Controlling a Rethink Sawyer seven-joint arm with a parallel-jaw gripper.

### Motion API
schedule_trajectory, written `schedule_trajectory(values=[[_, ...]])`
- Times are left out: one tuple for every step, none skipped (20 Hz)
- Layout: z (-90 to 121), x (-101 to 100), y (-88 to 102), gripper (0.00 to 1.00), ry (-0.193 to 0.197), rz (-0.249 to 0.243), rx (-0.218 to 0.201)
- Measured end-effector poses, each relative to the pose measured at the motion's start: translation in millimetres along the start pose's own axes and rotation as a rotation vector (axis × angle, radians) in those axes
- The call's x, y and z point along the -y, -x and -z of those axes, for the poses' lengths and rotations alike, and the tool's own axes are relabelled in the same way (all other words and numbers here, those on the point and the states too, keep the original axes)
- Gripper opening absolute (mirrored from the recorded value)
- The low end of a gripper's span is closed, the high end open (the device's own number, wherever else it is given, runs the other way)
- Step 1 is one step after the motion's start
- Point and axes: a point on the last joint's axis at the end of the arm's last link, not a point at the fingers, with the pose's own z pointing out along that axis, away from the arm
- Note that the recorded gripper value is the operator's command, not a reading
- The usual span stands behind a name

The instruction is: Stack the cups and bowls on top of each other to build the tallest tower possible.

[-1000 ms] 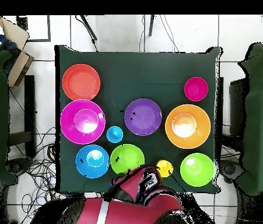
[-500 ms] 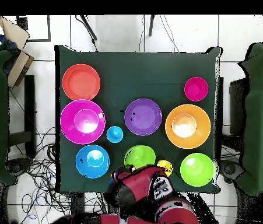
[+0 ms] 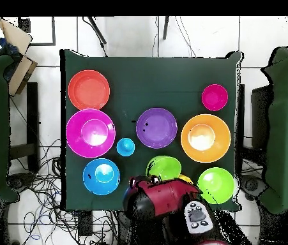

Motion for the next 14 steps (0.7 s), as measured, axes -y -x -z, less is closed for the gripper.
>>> schedule_trajectory(values=[[1.9,-0.5,1.9,0.0,-0.003,-0.007,-0.001],[7.7,-3.2,8.2,0.0,-0.013,-0.03,-0.007],[10.2,-5.0,11.7,0.0,-0.019,-0.04,-0.008],[11.7,-6.8,15.0,0.0,-0.023,-0.047,-0.009],[13.2,-8.7,18.3,0.0,-0.028,-0.054,-0.009],[14.3,-11.4,23.5,0.0,-0.033,-0.061,-0.006],[14.8,-13.6,28.7,0.0,-0.034,-0.069,-0.004],[15.4,-15.9,34.0,0.0,-0.035,-0.078,-0.001],[15.9,-17.3,38.3,0.0,-0.035,-0.087,-0.001],[16.2,-17.9,41.6,0.0,-0.036,-0.094,0.0],[17.1,-18.6,49.4,0.0,-0.036,-0.112,0.001],[17.5,-18.6,52.6,0.0,-0.036,-0.12,0.001],[17.9,-18.4,55.9,0.0,-0.037,-0.127,0.002],[19.1,-17.6,64.9,0.0,-0.037,-0.15,0.002]])
